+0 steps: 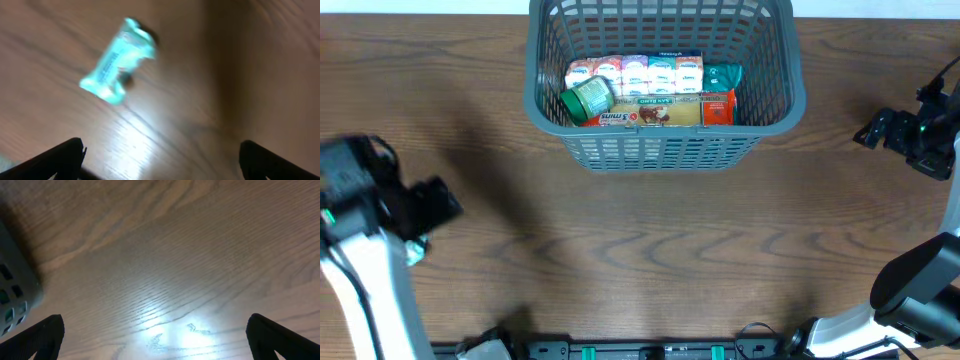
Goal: Pack container
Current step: 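Move the left gripper back down to the mint-green wrapped bar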
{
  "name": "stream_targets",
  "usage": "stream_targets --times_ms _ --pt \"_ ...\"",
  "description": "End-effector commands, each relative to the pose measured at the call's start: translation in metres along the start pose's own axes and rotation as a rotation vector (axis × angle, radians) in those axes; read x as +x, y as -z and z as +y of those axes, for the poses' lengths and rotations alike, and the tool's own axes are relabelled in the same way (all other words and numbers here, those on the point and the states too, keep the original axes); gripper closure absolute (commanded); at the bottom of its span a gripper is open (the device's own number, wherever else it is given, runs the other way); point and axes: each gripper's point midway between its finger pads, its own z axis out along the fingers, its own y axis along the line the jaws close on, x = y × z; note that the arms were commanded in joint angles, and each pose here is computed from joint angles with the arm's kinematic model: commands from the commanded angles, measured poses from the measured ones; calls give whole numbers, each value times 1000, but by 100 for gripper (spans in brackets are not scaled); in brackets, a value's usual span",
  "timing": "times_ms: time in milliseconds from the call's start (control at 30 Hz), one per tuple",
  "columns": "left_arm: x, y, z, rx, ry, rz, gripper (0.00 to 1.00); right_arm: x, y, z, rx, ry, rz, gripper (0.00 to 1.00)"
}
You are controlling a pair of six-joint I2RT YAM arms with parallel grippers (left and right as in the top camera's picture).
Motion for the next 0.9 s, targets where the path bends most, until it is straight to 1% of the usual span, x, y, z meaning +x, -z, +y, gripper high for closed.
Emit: stream_targets --times_ms 0,133,200,267,400,433,533,667,767,867 --pt "8 21 -13 74 -108 -173 1 -1 0 -1 0 9 -4 1" --pt "4 30 5 -31 -147 -336 2 -1 0 -1 0 9 -4 1" --pt "2 33 8 -62 -205 -366 2 -1 0 -1 0 9 -4 1" --pt "0 30 8 -77 -290 -356 2 -1 0 -1 0 9 -4 1" --pt "13 2 9 -89 -480 -192 2 -1 0 -1 -1 9 -3 1" --pt "13 -6 8 -85 -503 -155 2 -1 0 -1 -1 9 -3 1" --pt "11 -24 8 -73 -511 -73 2 0 0 -1 0 9 -3 1" --pt "16 -47 9 -59 -573 39 2 0 0 -1 -1 9 1 1" --pt "15 -66 18 -61 -542 97 2 0 0 -1 0 -1 0 1" --pt "12 -80 31 -73 -501 121 2 -1 0 -1 0 -9 -4 1"
